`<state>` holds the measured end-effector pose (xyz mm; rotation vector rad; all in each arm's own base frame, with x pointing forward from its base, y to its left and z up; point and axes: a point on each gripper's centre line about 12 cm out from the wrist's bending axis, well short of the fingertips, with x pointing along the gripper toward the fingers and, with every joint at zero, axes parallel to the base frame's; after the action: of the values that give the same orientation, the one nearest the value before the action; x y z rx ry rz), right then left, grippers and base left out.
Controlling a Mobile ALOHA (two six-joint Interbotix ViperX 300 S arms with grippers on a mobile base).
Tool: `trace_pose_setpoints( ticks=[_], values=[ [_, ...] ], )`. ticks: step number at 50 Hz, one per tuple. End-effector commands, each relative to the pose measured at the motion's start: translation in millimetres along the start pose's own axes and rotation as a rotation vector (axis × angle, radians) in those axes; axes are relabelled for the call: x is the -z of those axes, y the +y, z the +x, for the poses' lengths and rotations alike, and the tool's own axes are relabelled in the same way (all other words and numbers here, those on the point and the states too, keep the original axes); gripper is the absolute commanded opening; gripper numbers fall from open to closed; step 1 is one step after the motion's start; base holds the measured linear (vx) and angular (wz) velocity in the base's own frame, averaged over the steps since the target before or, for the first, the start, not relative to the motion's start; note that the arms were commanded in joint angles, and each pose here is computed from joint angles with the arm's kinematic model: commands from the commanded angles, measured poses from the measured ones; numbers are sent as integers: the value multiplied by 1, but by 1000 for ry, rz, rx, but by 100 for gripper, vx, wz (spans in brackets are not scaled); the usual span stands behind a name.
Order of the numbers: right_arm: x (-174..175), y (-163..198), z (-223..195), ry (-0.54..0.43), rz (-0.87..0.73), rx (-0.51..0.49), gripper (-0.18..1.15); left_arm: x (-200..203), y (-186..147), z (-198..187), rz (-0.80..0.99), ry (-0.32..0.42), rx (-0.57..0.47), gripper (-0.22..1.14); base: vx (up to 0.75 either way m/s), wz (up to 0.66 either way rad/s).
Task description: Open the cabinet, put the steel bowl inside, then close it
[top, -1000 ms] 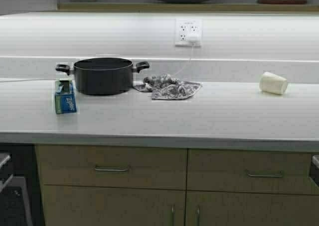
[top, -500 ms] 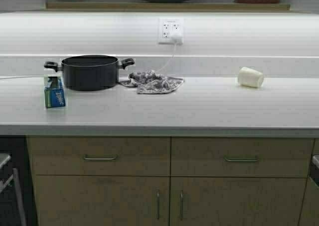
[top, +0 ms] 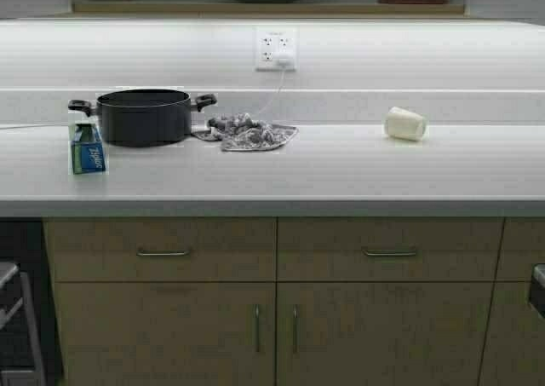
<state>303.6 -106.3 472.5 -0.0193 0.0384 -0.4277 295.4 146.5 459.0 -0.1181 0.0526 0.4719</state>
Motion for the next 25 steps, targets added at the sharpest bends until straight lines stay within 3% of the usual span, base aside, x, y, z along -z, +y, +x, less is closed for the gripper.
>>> trace_pose_setpoints(
  ticks=[1, 14, 25],
  values=[
    [-26, -21, 24, -63, 5, 61, 6, -32, 24, 15, -2, -80, -70, 4, -8, -2],
    [-24, -28, 110, -37, 21, 84, 6, -44, 14, 91, -49, -138, -20, 4, -6, 0],
    [-15, -20, 151, -14, 120, 56, 6, -28, -17, 142, -66, -104, 50, 4, -2, 0]
  ],
)
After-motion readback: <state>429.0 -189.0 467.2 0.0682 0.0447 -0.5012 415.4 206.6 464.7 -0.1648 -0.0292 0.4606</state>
